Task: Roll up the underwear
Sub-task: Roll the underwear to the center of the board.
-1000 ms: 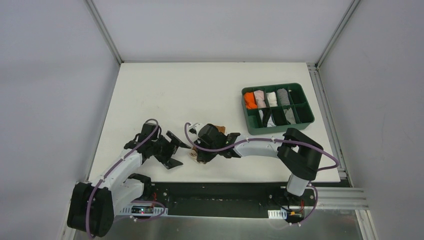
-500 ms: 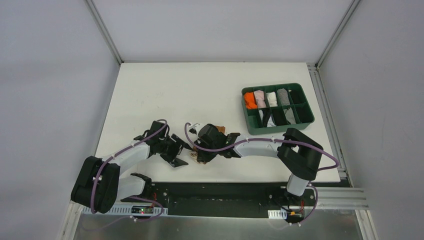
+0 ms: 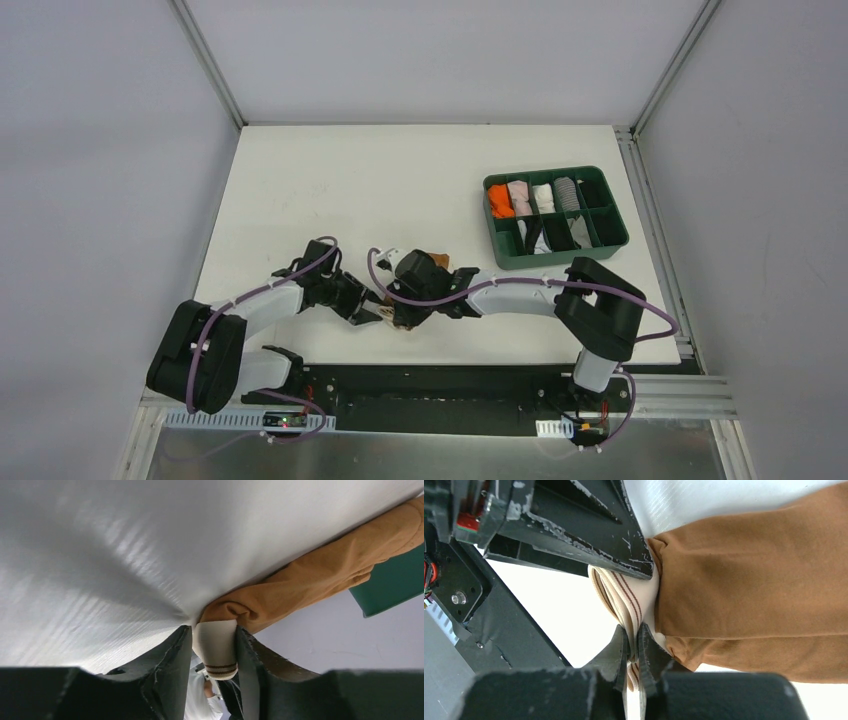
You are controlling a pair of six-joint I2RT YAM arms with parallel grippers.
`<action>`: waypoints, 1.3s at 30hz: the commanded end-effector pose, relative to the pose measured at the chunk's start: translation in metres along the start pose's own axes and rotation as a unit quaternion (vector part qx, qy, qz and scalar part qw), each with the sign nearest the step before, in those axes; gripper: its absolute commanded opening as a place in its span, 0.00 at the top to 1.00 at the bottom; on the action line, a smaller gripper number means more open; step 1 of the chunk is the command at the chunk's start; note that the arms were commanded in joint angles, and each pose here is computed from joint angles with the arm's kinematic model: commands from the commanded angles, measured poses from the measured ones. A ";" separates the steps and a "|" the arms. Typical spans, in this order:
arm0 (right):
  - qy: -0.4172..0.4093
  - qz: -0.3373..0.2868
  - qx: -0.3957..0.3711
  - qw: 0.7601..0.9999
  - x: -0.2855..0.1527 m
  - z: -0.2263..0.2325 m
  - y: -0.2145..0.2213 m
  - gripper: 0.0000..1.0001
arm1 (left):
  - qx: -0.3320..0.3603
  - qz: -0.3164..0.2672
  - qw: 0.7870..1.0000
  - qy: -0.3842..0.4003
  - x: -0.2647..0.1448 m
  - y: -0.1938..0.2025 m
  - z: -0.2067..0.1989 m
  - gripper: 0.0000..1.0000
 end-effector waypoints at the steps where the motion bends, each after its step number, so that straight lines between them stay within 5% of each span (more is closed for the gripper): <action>1: 0.014 0.027 -0.001 1.000 0.001 0.000 0.011 1.00 | 0.012 0.004 1.000 -0.001 0.002 0.001 -0.007 0.70; 4: 0.020 0.023 0.001 1.000 -0.002 0.000 0.009 0.94 | 0.013 0.009 1.000 -0.004 0.003 0.001 -0.005 0.98; 9: 0.027 0.000 0.004 1.000 -0.018 0.004 0.001 0.47 | 0.004 0.010 1.000 -0.010 0.004 0.002 0.001 1.00; 13: 0.047 -0.026 -0.013 0.998 -0.037 0.006 -0.006 0.32 | 0.000 0.010 1.000 -0.012 0.004 0.002 0.004 1.00; 21: 0.129 -0.042 -0.175 0.975 -0.042 0.028 -0.005 0.26 | 0.008 0.020 1.000 -0.009 0.003 0.003 0.000 1.00; 31: 0.176 -0.022 -0.236 0.955 -0.014 0.036 -0.008 0.26 | 0.011 0.018 1.000 -0.011 0.004 0.002 0.001 1.00; 36: 0.176 -0.011 -0.231 0.957 0.001 0.034 -0.004 0.33 | 0.009 0.021 1.000 -0.015 0.005 0.001 0.000 1.00; 39: 0.186 -0.016 -0.224 0.957 0.004 0.032 -0.003 0.47 | 0.011 0.020 1.000 -0.011 0.005 0.001 -0.001 1.00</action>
Point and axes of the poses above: each gripper's point midway between its finger pads, its own x axis out along the fingers, its own z axis along the line the jaws close on, y = z × x, the point moved 9 cm from there along -x, back along the fingers, and after that the axes turned 3 degrees about -x, right-handed, at the moved point
